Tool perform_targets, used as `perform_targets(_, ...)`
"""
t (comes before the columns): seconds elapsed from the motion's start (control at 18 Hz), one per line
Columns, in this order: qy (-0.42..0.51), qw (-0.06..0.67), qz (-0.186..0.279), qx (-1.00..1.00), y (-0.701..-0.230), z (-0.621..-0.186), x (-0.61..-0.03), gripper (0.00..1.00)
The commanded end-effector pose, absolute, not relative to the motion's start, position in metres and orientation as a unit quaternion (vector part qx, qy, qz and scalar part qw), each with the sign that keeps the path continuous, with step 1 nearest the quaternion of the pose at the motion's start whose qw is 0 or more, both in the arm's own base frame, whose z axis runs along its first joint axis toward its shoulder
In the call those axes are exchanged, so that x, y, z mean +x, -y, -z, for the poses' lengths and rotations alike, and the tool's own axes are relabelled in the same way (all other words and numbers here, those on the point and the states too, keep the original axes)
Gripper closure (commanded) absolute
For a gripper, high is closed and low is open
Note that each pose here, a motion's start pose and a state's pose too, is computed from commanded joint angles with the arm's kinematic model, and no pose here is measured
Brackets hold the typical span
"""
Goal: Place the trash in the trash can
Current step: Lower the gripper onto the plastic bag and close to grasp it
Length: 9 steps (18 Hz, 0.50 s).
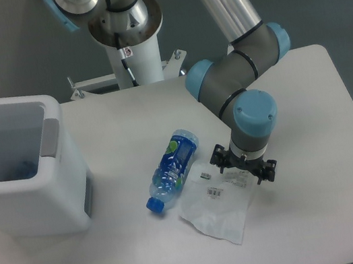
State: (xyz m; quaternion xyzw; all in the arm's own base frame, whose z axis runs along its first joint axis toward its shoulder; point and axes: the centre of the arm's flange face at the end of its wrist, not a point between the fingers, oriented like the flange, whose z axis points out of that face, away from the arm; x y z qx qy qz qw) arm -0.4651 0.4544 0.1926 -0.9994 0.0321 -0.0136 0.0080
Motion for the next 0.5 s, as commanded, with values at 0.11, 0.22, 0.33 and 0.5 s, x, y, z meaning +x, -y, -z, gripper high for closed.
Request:
perform_targets(0.11,-0.03,0.008,0.014,-0.999,-0.4529,-0.1924,-0.4664,0.0)
perform_targets(0.22,-0.031,0.005,0.016,-0.999,-0.4526,-0.1889,-0.4662,0.0)
perform_targets(0.33,-0.03,0.005,0.018,-0.999,-0.4536,-0.1866,-0.466,0.0)
perform_targets(0.5,-0.027,0.003,0.019,-0.999,-0.4536,-0.1838,-0.4663,0.0)
